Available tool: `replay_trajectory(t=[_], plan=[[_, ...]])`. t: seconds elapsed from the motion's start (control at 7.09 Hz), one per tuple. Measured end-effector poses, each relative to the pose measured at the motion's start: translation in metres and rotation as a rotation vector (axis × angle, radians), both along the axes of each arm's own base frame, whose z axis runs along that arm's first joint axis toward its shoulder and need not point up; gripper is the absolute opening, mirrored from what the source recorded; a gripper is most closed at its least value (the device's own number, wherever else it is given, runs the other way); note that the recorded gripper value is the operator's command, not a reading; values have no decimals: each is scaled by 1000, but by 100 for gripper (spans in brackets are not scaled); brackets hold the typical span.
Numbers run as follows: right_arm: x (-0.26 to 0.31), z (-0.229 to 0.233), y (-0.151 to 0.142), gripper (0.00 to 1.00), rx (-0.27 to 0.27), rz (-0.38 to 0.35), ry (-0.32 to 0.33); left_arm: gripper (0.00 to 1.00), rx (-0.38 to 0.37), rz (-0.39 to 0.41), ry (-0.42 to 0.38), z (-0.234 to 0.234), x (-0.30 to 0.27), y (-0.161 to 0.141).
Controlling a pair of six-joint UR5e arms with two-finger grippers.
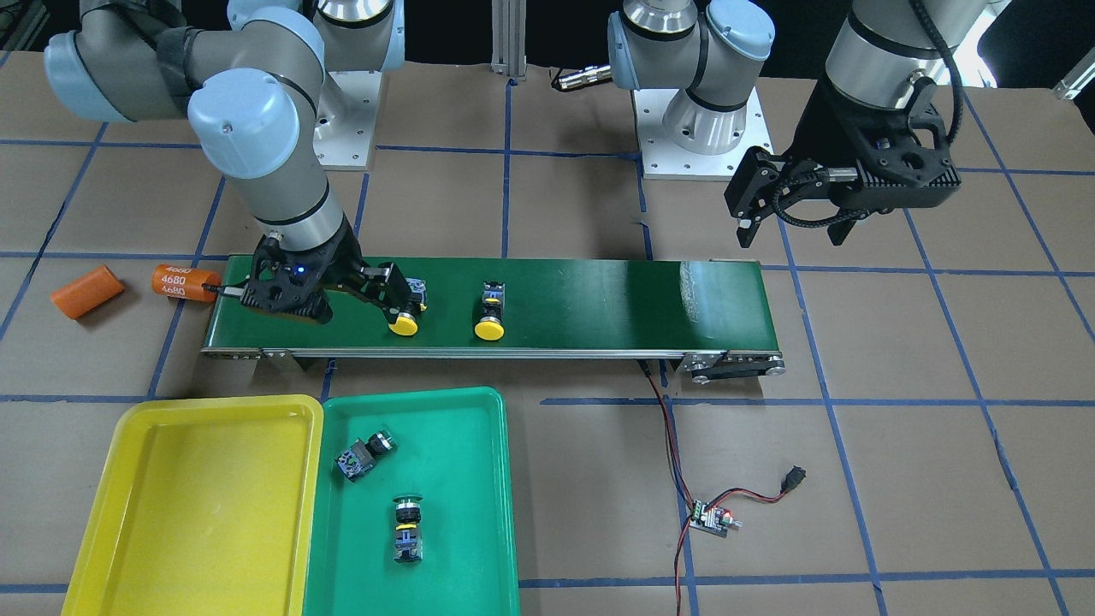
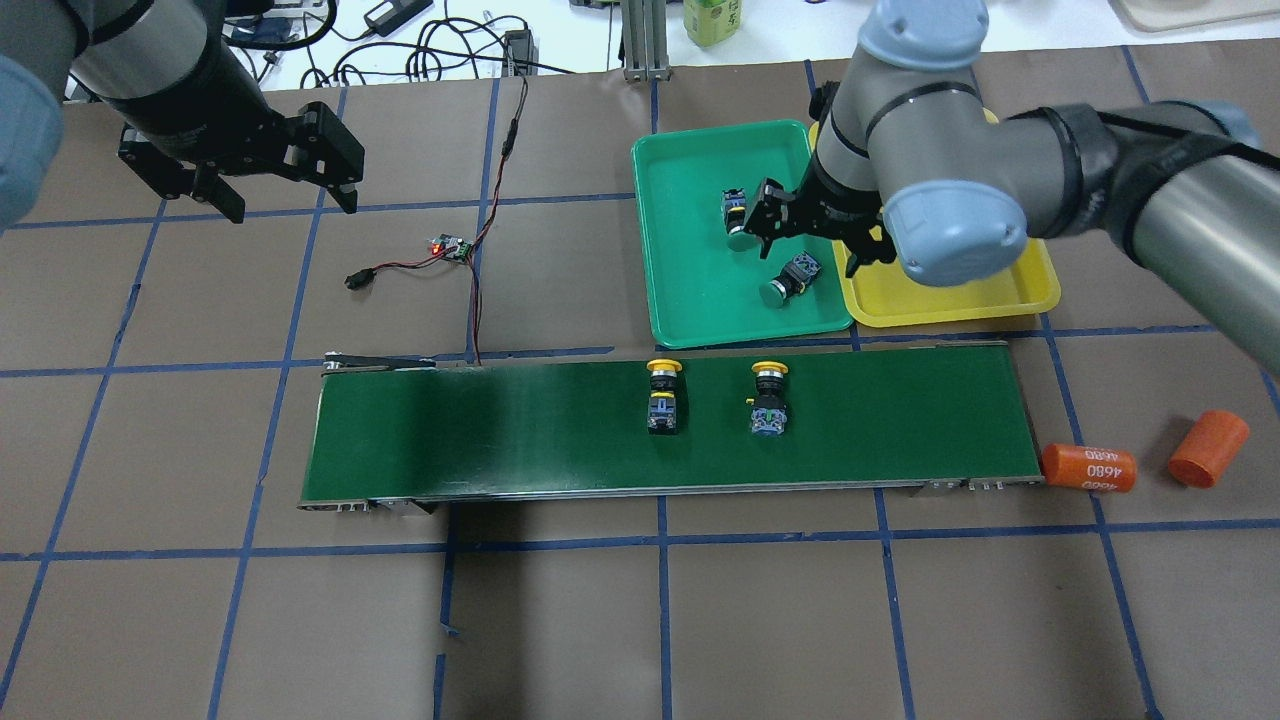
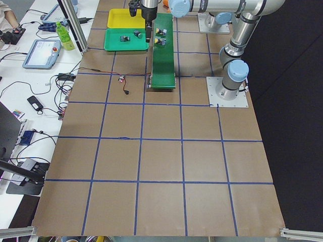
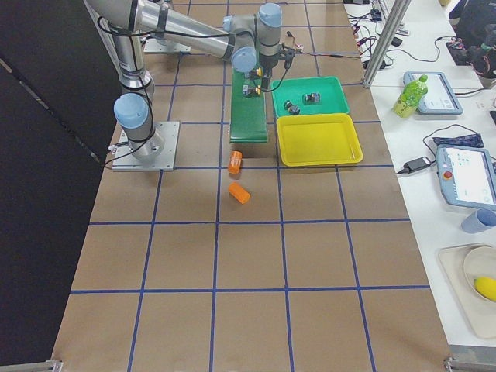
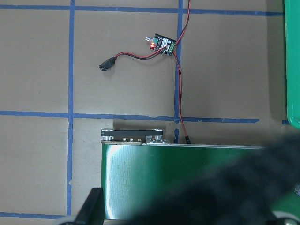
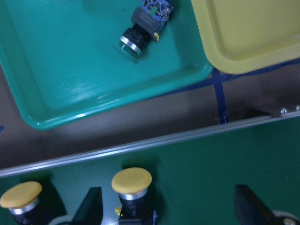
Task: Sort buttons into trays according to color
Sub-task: 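Move the right gripper to the belt and grasp a yellow-capped button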
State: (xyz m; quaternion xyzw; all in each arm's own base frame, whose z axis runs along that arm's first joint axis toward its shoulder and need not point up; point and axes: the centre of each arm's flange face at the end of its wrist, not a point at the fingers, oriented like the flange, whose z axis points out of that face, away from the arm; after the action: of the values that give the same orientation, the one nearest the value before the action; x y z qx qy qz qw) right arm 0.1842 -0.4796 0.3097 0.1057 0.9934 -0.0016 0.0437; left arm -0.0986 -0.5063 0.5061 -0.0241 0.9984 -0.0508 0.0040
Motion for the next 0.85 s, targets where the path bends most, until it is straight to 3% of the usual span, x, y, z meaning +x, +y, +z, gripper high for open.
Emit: replay_trajectory(t=[0.14, 0.56, 0.71, 0.85], plan=[[1, -10, 11, 100, 25, 10, -4, 100, -6, -1, 8, 3, -1, 1], [3, -49, 9, 100, 100, 18, -8, 100, 7, -8, 22, -3, -3, 2], [4, -55, 9, 79, 117, 19, -6, 100, 15, -8, 21, -6, -3, 2], [4, -58, 10, 25, 126, 20, -6, 100, 21, -7, 20, -7, -3, 4]])
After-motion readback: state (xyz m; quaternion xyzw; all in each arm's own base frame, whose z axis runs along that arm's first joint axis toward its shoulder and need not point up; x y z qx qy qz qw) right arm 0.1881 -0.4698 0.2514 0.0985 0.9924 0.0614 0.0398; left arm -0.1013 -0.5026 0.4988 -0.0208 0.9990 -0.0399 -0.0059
